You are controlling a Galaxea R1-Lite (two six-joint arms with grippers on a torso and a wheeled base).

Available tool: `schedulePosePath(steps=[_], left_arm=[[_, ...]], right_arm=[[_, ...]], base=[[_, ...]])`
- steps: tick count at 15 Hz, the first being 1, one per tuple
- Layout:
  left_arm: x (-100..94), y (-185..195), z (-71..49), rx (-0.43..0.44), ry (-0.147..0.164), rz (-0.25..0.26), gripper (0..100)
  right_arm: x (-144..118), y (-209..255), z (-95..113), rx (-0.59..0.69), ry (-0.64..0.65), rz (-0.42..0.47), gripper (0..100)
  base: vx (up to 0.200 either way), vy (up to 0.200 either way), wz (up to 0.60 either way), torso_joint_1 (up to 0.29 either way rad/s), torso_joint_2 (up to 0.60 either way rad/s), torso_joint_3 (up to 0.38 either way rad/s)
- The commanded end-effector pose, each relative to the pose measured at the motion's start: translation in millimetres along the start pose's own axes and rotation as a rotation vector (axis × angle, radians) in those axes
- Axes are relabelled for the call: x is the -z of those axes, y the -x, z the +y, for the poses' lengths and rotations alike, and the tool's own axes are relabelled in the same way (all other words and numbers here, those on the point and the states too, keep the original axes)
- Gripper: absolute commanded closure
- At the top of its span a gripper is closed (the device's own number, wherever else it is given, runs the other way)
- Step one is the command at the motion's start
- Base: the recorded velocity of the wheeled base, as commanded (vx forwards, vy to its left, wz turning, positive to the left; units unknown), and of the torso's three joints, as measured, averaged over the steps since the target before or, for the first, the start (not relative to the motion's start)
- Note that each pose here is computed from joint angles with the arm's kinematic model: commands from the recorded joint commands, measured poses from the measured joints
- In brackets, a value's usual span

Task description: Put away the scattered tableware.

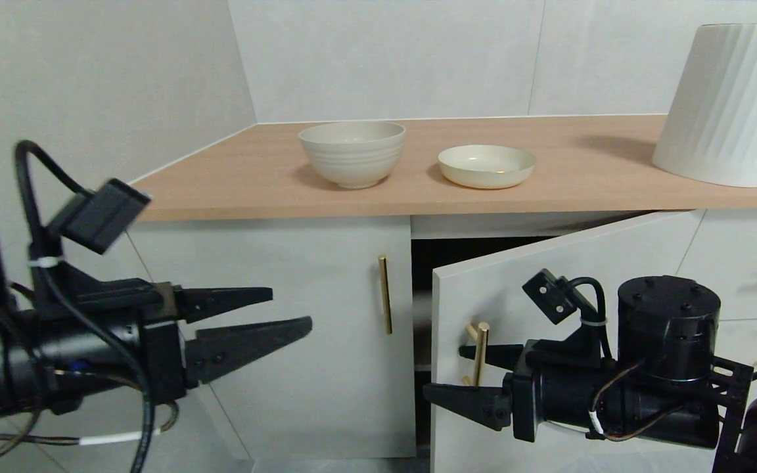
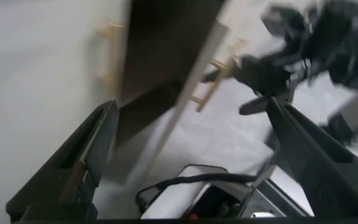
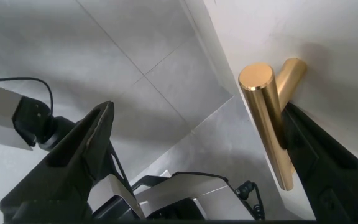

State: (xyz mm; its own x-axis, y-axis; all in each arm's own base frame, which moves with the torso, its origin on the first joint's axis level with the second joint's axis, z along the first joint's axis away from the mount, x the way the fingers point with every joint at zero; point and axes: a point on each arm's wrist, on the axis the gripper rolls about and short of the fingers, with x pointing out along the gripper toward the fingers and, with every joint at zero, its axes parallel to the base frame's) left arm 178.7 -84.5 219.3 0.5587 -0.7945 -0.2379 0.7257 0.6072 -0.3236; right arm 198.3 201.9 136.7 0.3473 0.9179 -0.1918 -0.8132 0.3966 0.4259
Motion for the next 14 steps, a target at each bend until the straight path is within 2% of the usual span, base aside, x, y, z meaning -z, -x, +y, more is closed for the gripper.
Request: schedulePosePath(steps=[1,3,4,6,9,10,12,14], left_arm=[[34.2,-37.2,15.2,0.032,0.054,0.124,0],[42.3,-54.7,25.1,0.033,0.049,0.127,0],[46.5,-63.5,27.8,0.042,0.046,0.130,100],[50.6,-80.7,35.7,0.050,0.044,0.130,100],[58.9,-110.8,53.0,0.061,0.015,0.079,100],[68.6,-129.6,54.9,0.095,-0.006,0.056,100],[82.6,-158.0,47.8,0.171,-0.027,0.000,100],[87.9,-174.9,47.1,0.205,-0.050,-0.043,100]], right_arm=[[-0.3,-0.1,0.7,-0.003,0.001,-0.001,0],[-0.6,0.2,1.0,-0.003,0.001,-0.002,0],[-0.3,-0.1,0.7,-0.003,0.001,-0.001,0],[-0.4,0.1,0.3,-0.001,0.000,-0.001,0],[0.1,-0.4,0.5,-0.002,0.000,0.001,0],[0.4,-0.2,0.4,-0.002,-0.001,0.002,0],[0.9,-0.6,1.1,-0.004,-0.001,0.005,0],[0.7,-0.6,1.1,-0.005,-0.002,0.003,0]], base=[[0.000,0.000,0.00,0.000,0.00,0.000],[0.000,0.000,0.00,0.000,0.00,0.000],[0.000,0.000,0.00,0.000,0.00,0.000],[0.000,0.000,0.00,0.000,0.00,0.000],[0.000,0.000,0.00,0.000,0.00,0.000],[0.000,0.000,0.00,0.000,0.00,0.000],[0.000,0.000,0.00,0.000,0.00,0.000],[0.000,0.000,0.00,0.000,0.00,0.000]])
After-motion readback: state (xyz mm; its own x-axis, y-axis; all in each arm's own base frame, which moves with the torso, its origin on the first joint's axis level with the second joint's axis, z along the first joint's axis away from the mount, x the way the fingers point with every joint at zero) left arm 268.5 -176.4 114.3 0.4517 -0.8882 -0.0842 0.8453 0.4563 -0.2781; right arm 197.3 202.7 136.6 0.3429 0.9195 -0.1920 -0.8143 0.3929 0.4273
